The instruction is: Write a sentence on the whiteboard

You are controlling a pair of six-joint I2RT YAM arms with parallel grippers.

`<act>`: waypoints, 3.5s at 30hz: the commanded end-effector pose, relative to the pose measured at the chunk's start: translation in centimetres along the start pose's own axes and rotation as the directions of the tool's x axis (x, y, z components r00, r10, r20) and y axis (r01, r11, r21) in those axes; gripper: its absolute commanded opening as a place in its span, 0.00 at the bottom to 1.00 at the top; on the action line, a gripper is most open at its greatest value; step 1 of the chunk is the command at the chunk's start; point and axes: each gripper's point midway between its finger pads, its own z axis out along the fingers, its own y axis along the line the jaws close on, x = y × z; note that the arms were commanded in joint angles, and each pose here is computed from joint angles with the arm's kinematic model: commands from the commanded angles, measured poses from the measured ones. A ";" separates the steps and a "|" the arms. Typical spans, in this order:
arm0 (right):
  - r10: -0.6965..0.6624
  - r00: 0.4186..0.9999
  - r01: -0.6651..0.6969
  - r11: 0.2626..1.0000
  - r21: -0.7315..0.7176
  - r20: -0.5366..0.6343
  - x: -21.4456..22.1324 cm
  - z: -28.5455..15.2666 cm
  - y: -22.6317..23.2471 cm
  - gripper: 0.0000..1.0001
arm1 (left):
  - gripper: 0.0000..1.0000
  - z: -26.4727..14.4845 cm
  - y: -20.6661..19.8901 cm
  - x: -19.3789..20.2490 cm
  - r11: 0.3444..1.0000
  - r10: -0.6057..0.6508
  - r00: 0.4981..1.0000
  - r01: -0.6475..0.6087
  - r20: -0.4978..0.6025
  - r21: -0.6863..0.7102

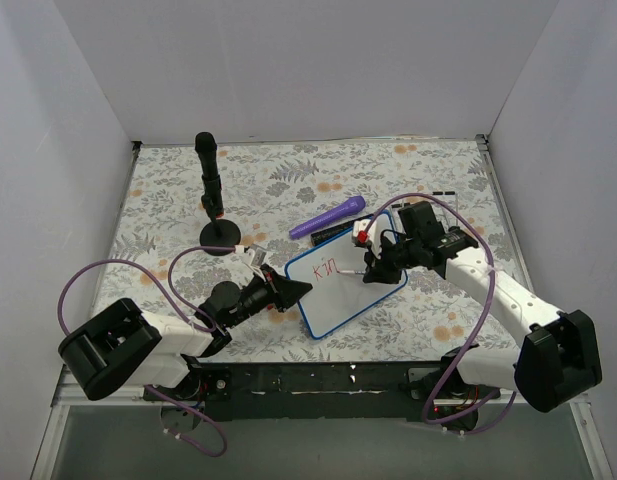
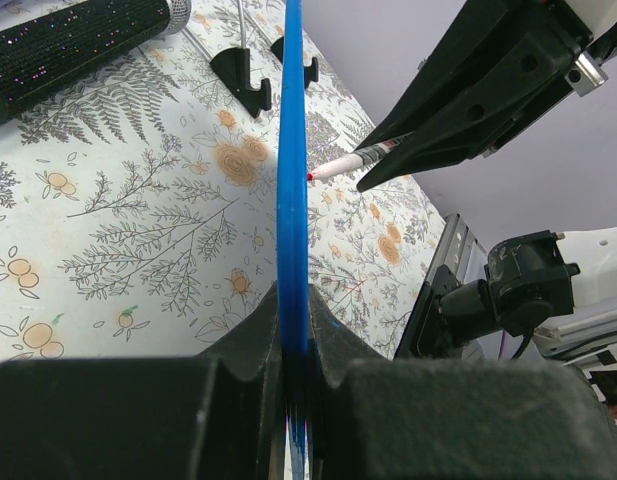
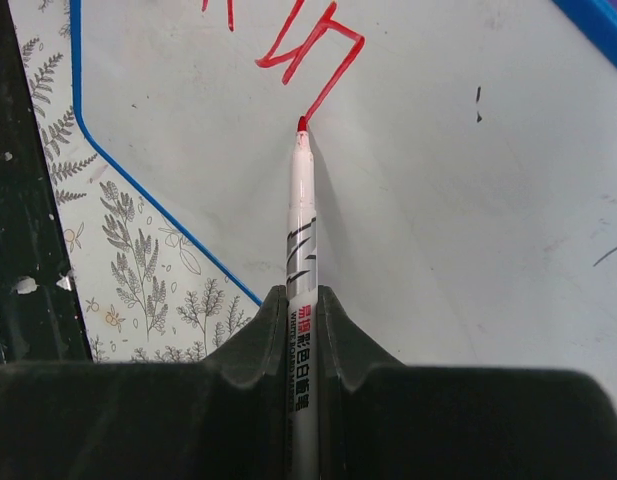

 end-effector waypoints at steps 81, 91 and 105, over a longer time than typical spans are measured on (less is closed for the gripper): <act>-0.007 1.000 0.005 0.999 0.052 0.028 0.6 -1.9 -1.2 0.01 | 0.00 0.1 -1.8 -1.1 0.996 0.041 0.999 -0.044 0.035 0.077; -0.012 0.996 0.003 0.995 0.095 0.093 -2.0 -2.5 -2.6 0.01 | 0.00 0.1 -1.8 -0.9 0.996 0.038 0.999 -0.040 0.026 0.083; -0.014 0.992 0.007 0.998 0.060 0.123 -3.9 -1.8 -2.9 0.01 | 0.00 0.2 -1.9 -1.0 0.995 0.039 0.999 -0.041 0.026 0.087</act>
